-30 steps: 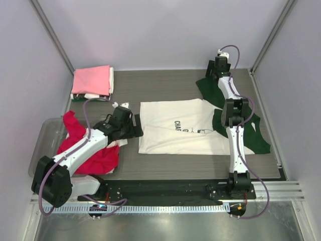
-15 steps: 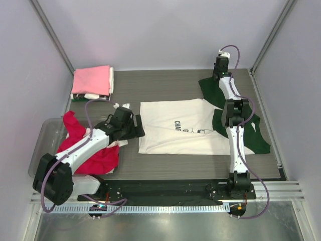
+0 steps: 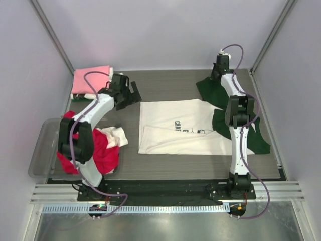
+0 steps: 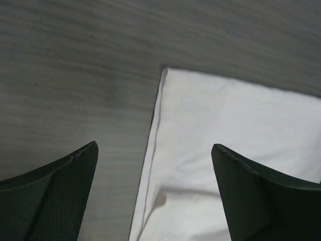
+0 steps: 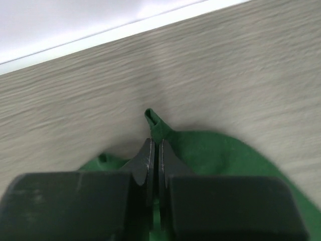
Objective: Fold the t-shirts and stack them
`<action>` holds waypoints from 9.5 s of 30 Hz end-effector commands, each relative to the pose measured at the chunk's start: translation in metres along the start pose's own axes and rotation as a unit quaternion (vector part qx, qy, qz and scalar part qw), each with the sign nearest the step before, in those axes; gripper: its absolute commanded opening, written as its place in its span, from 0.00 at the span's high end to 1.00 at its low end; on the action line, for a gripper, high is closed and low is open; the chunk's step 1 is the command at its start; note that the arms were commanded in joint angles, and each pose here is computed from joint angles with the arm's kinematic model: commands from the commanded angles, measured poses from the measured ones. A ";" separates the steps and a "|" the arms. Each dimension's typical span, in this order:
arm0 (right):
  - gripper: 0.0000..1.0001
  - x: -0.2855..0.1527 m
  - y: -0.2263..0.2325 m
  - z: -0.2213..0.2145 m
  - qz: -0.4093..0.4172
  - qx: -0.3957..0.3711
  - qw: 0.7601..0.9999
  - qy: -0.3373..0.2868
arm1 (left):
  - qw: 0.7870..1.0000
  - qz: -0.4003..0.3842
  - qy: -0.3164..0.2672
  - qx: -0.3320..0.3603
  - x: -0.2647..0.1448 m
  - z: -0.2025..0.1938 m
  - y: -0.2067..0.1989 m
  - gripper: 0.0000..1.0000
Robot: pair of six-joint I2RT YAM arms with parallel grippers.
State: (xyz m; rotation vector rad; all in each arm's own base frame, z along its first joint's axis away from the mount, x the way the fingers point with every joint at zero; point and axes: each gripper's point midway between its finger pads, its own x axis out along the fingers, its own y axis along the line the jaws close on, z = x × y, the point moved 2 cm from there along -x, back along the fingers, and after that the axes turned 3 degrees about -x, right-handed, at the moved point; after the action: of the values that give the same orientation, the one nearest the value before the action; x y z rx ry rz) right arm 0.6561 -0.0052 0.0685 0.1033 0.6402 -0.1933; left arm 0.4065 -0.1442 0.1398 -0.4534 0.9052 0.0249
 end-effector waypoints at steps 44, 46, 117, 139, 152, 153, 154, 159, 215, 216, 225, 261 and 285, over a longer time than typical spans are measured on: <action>0.99 -0.251 -0.079 -0.038 -0.050 0.102 0.993 0.009 | 0.993 -0.081 0.080 -0.010 0.117 0.016 -0.022 1.00; 0.99 -0.261 -0.087 -0.047 -0.070 0.118 0.991 0.005 | 0.994 -0.082 0.077 -0.006 0.114 0.017 -0.022 1.00; 0.23 -0.363 -0.161 -0.155 -0.113 0.408 0.906 0.001 | 0.993 -0.092 0.037 0.069 -0.033 -0.050 -0.059 0.70; 0.54 -0.249 -0.116 -0.217 -0.075 0.366 0.908 0.187 | 0.973 0.016 0.215 0.079 0.024 -0.187 -0.005 0.75; 0.57 -0.126 0.042 -0.173 0.081 0.236 0.938 0.239 | 0.960 -0.016 0.279 0.017 -0.034 -0.317 -0.029 0.77; 0.58 -0.109 0.058 -0.170 0.097 0.228 0.938 0.242 | 0.958 -0.024 0.285 0.022 -0.039 -0.326 -0.040 0.77; 0.57 -0.105 0.071 -0.166 0.121 0.220 0.936 0.246 | 0.954 -0.035 0.297 0.032 -0.050 -0.343 -0.054 0.76; 0.50 -0.086 0.130 -0.154 0.177 0.170 0.937 0.247 | 0.945 -0.059 0.317 0.045 -0.073 -0.380 -0.091 0.77; 0.23 -0.378 0.041 -0.120 0.194 0.191 0.958 0.092 | 0.733 -0.658 -0.043 -0.167 -0.541 -0.026 -0.209 0.00; 0.23 -0.378 0.042 -0.120 0.194 0.193 0.957 0.093 | 0.734 -0.655 -0.051 -0.172 -0.540 -0.024 -0.206 0.00; 0.23 -0.372 0.040 -0.124 0.185 0.190 0.960 0.096 | 0.734 -0.658 -0.075 -0.149 -0.549 -0.019 -0.201 0.00; 0.23 -0.369 0.022 -0.143 0.149 0.153 0.972 0.102 | 0.765 -0.630 -0.037 -0.133 -0.510 -0.041 -0.238 0.00; 0.23 -0.416 -0.017 -0.224 0.114 0.168 0.958 0.200 | 0.988 -0.152 0.013 -0.004 -0.202 -0.170 -0.102 0.03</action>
State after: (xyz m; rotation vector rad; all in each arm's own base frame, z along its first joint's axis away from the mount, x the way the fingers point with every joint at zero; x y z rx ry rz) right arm 0.2342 0.0715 0.1691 0.5024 0.8429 -0.0314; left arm 0.1815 -0.2891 0.2996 -0.6848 0.7708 -0.3709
